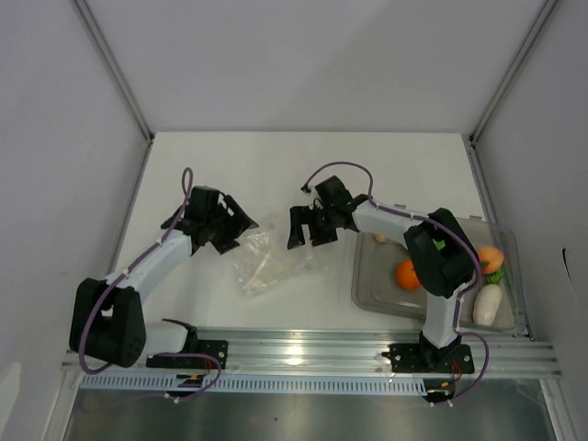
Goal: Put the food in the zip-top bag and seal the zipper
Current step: Adjust the zipper food storage bag at the center of the board.
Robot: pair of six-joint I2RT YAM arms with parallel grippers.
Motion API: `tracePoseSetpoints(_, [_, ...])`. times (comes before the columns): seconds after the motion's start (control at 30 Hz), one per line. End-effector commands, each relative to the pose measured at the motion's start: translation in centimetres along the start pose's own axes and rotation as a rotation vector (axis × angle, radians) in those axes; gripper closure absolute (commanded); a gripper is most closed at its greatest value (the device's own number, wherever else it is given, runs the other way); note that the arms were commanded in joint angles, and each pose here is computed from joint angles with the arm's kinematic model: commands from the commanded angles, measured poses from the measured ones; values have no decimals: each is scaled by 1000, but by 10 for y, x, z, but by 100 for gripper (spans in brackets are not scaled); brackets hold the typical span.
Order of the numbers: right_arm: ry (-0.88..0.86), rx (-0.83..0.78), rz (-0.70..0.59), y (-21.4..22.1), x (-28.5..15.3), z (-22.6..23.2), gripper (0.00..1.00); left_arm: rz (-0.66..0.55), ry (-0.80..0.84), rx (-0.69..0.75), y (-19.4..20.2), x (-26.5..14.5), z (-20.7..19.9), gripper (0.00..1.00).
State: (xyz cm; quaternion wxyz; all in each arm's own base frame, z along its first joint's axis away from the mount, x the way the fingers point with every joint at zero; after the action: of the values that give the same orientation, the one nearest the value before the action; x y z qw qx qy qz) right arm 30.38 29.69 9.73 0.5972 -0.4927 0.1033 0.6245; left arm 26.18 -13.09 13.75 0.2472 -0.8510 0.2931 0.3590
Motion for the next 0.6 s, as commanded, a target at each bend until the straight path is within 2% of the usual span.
tracePoseSetpoints(0.0, [-147, -59, -86, -2, -18, 62, 6, -92, -41, 77, -45, -7, -15, 20])
tracePoseSetpoints(0.1, [-188, -95, -129, 12, -31, 98, 5, -143, -66, 119, -69, -20, -25, 20])
tracePoseSetpoints(0.2, [-187, -68, -166, 23, -40, 106, 5, -205, -43, 172, -77, -42, -34, 20])
tracePoseSetpoints(0.33, [-166, -56, -227, 30, -62, 106, 4, -256, -6, 237, -69, -67, -37, 20])
tracePoseSetpoints(0.43, [-81, -2, -227, 33, -59, 91, 5, -251, 15, 290, -57, -80, -36, 20])
tracePoseSetpoints(0.57, [-70, 93, -224, 34, -47, 81, 10, -197, 87, 320, -33, -89, -34, 20])
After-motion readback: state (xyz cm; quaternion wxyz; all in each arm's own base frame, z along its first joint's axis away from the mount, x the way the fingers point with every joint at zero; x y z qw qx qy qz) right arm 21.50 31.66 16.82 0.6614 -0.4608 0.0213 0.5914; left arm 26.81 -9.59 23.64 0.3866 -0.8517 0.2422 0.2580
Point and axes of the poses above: each gripper's point midway between its finger pads, its own x axis out along the fingers, its own z axis along the line the jaws close on, y = z × x, the point moved 5 cm from there along -x, back along the fingers, and after that the axes turned 5 degrees about -x, right-handed, at the moved point
